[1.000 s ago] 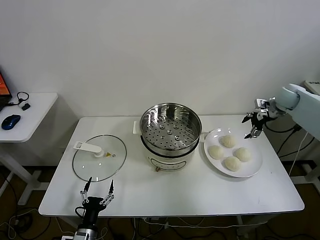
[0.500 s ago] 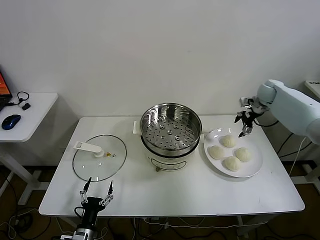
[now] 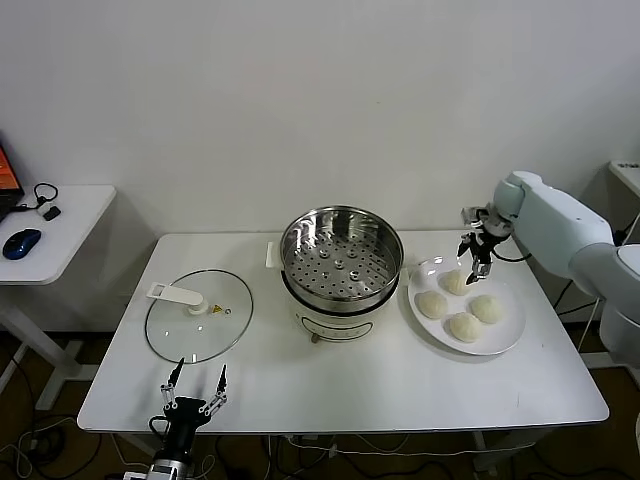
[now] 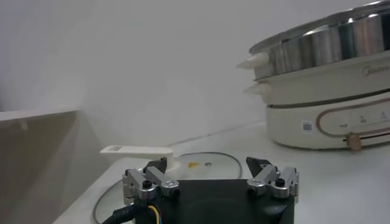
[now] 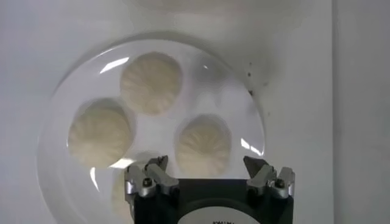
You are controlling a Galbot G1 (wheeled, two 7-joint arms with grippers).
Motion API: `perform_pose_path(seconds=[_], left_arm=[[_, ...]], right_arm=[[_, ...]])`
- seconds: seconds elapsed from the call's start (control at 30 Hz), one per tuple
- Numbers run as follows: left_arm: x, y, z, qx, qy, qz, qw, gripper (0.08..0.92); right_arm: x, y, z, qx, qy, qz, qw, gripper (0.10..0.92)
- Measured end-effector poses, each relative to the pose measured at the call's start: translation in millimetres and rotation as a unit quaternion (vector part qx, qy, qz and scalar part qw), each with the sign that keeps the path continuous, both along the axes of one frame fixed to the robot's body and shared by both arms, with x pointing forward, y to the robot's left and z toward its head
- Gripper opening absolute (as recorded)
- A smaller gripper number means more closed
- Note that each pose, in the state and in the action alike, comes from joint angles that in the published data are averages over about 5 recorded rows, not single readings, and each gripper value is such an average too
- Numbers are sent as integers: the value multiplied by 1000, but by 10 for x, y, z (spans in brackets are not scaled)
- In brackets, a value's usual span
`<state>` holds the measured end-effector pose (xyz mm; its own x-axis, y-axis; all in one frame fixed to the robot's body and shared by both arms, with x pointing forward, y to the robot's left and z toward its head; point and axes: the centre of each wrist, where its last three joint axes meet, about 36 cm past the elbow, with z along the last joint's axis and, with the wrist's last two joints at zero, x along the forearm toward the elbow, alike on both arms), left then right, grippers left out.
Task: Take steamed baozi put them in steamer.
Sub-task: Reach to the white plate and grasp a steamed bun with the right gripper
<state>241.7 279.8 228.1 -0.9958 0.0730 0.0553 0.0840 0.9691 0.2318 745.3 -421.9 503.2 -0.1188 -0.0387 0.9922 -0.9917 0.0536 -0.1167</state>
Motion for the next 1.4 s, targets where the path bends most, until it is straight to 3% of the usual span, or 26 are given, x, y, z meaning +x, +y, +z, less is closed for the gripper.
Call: perform_pose_path(seconds=[1.4], left_arm=[[-8, 53, -133, 21, 11, -11, 1000, 823]], right_arm=[[-4, 61, -374, 6, -2, -21, 1000, 823]])
